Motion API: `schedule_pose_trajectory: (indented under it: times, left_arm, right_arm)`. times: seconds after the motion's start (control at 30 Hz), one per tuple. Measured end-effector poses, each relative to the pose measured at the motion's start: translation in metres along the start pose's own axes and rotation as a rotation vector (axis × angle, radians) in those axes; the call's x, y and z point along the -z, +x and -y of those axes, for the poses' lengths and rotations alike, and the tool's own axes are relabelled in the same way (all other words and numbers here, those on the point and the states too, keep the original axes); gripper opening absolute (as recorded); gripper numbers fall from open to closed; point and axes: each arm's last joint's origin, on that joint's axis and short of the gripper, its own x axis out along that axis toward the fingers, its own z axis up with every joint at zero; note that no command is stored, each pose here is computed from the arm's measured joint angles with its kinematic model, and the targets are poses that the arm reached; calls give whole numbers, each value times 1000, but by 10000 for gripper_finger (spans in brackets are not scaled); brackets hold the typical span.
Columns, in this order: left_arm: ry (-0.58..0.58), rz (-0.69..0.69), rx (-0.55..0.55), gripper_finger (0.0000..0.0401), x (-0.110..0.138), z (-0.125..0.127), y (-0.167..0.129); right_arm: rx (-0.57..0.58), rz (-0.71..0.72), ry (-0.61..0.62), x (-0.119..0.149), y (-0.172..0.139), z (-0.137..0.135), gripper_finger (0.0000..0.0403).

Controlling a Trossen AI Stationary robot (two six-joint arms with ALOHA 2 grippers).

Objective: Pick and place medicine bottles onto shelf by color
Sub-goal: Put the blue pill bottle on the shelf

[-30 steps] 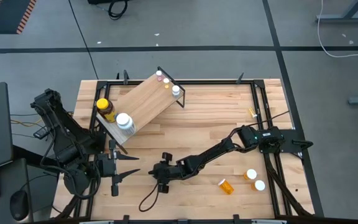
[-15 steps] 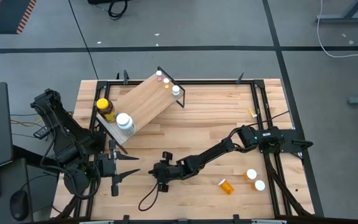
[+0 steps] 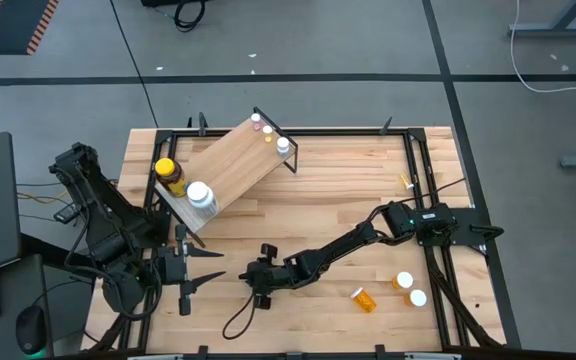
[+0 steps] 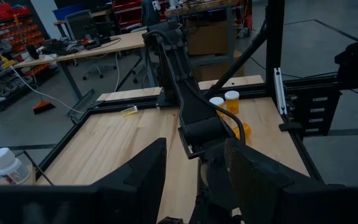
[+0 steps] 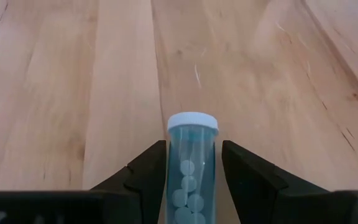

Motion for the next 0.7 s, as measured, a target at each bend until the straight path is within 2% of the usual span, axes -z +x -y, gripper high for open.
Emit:
schedule_pose_trajectory:
  times: [0.23,0.7]
  left_arm:
    - [0,0,0,172,0,0,0]
    - [0,0,0,172,0,0,0]
  right_arm:
    - [-4,-1,-3,1,-1,-2,163]
    - [-5,-2,-3,1,-1,-1,133]
